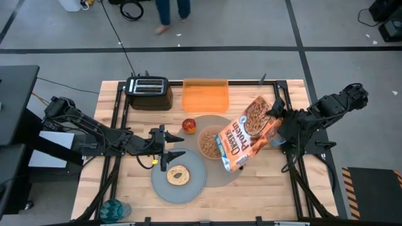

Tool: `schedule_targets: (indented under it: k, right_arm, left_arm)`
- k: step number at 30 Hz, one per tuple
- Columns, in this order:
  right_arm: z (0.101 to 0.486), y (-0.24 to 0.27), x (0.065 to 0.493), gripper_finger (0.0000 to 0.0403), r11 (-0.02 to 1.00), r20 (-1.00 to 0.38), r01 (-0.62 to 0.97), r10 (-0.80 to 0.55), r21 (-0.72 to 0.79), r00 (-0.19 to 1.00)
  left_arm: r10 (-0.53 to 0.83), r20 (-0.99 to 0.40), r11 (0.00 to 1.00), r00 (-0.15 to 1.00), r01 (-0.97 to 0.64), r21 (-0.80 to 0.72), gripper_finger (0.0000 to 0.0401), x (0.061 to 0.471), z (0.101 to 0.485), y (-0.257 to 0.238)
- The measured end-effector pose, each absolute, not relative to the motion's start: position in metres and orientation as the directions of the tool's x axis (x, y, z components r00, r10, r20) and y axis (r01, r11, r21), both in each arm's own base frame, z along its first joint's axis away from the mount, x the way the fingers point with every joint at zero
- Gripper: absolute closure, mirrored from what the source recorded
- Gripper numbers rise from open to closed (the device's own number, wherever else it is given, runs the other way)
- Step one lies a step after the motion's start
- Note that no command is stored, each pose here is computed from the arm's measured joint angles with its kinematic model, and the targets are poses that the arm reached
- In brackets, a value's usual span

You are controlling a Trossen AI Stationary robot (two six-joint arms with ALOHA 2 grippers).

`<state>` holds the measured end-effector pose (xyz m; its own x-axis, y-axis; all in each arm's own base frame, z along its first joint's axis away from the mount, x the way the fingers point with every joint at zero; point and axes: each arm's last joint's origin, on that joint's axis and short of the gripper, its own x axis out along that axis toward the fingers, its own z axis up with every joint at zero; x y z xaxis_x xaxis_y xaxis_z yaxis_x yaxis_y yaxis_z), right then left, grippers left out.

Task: Arrange a breakfast setting
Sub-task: Pour the cereal from the yellow cereal box into the light orange bowl

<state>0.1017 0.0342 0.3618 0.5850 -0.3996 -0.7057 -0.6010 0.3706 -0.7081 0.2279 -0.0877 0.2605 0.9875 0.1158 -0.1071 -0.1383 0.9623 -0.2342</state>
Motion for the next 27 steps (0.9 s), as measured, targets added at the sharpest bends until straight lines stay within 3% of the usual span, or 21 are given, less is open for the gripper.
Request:
schedule_targets:
  k: [16,27]
  right_arm:
    - [0.383,0.029,0.087,0.0192,0.556,-0.764,-0.545,-0.305,-0.627,0.568]
    - [0.384,0.027,0.084,0.0192,0.541,-0.749,-0.537,-0.324,-0.648,0.578]
  left_arm:
    - [0.122,-0.101,0.96,0.987,-0.143,-0.241,0.0127,0.228,0.261,-0.088]
    - [0.122,-0.096,0.959,0.988,-0.142,-0.245,0.0127,0.228,0.262,-0.088]
